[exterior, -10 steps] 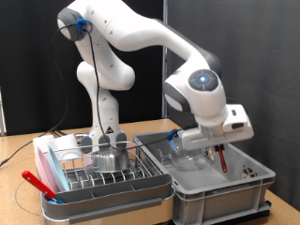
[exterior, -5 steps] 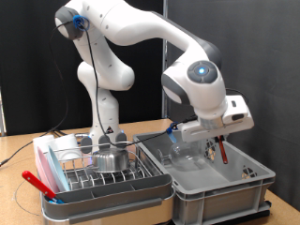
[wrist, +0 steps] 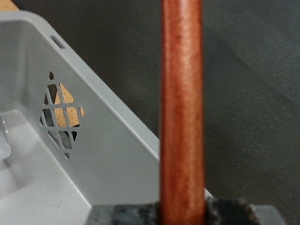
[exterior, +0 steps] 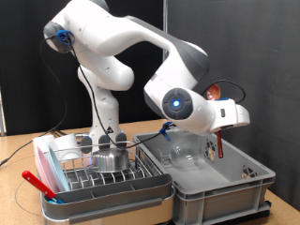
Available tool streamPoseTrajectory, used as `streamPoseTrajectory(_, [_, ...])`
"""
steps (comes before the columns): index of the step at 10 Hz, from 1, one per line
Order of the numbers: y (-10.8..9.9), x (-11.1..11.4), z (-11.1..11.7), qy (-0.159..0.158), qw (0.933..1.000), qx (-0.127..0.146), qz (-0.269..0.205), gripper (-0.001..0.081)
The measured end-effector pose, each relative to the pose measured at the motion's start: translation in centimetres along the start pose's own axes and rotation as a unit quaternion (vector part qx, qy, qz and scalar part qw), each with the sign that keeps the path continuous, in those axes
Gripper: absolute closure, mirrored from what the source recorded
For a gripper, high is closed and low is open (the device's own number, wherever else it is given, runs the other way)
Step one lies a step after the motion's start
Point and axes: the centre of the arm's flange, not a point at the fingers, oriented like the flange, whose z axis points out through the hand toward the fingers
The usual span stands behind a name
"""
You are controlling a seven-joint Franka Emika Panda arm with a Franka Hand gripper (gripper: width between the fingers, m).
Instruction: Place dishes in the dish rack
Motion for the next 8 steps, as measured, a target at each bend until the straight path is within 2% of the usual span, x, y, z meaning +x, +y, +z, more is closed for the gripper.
streamPoseTrajectory(2, [0.0, 0.1, -0.5, 0.007, 1.0, 0.006, 0.0, 0.0706])
streamPoseTrajectory(3, [0.2, 0.0, -0.6, 0.021, 0.9996, -0.001, 0.018, 0.0706])
streamPoseTrajectory(4, [0.7, 0.0, -1.2, 0.054, 0.9971, -0.025, 0.046, 0.0706])
streamPoseTrajectory(6, [1.7, -1.1, -4.1, 0.123, 0.9826, -0.091, 0.106, 0.0706])
streamPoseTrajectory(8, [1.6, -2.2, -7.2, 0.156, 0.9719, -0.109, 0.138, 0.0706])
